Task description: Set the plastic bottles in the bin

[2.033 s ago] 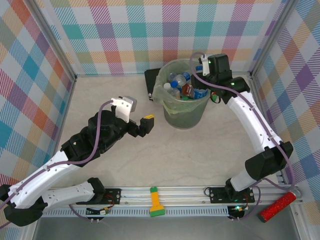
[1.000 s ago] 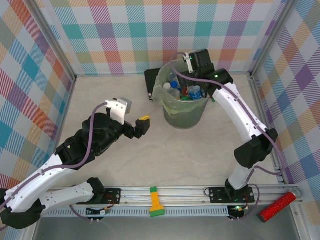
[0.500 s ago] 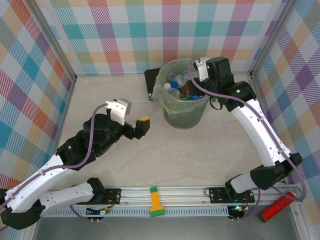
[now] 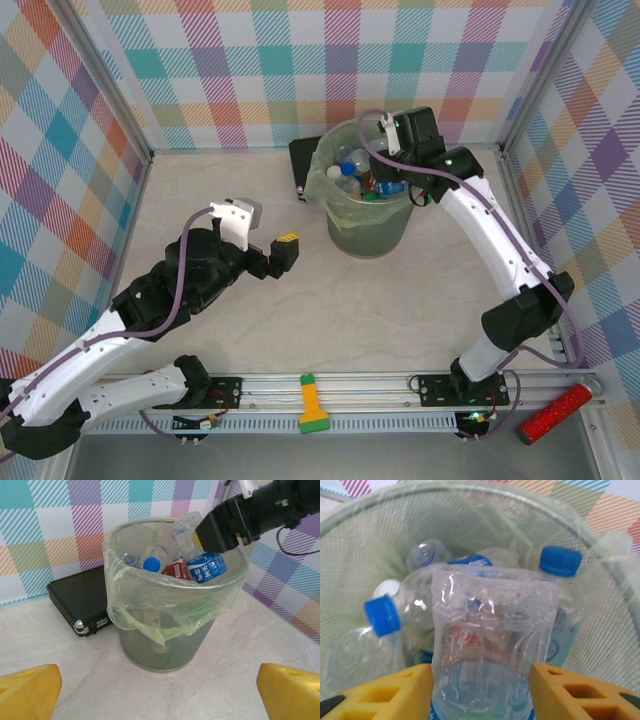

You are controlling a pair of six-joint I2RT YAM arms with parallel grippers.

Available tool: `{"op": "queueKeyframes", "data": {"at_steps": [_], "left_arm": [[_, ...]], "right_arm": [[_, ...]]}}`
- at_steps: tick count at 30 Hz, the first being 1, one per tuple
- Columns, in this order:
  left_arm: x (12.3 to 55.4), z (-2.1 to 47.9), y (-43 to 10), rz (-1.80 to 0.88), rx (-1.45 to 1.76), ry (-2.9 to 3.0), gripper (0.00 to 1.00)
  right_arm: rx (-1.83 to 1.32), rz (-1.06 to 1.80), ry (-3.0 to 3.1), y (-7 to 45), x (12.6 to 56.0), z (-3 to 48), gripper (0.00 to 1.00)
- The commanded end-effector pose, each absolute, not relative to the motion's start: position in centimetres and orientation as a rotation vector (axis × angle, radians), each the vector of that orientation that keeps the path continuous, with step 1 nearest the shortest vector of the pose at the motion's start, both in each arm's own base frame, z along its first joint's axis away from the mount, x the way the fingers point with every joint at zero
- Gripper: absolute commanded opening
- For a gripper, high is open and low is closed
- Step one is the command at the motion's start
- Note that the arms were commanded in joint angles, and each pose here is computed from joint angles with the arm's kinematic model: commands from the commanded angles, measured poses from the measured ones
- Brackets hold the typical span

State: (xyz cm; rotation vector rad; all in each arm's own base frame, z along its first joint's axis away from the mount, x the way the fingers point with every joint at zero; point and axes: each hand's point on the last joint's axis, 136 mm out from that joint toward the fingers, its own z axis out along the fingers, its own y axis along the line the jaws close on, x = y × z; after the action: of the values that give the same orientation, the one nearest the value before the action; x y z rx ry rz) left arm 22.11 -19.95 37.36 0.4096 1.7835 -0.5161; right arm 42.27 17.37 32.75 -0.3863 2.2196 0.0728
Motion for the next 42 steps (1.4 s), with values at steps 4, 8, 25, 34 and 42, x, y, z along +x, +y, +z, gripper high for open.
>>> {"op": "queueKeyframes", "data": {"at_steps": [4,8,25,34,42], "left_arm": [[21.8,37.6,-18.9,-0.505,0.377,1.782,1.00],[21.7,37.6,-18.5,-0.501,0.370,1.780,1.00],[21.9,37.5,-19.4,-0.523,0.378,1.781,0.99],[21.8,37.6,-18.9,-0.518,0.366,1.779,0.99],[21.7,37.4,-18.6,-0.508,0.363,1.782,0.99]], "right_arm": [[-0.311,0.003,2.223,15.8,45.6,32.5,0.55],[-0.299,0.035,2.245,15.9,45.3,32.4,0.57],[-0.357,0.493,2.252,20.5,39.5,34.2,0.59],[-0.368,0.401,2.193,19.9,41.1,36.2,0.58],[-0.377,0.456,2.325,21.5,42.2,31.7,0.55]]}}
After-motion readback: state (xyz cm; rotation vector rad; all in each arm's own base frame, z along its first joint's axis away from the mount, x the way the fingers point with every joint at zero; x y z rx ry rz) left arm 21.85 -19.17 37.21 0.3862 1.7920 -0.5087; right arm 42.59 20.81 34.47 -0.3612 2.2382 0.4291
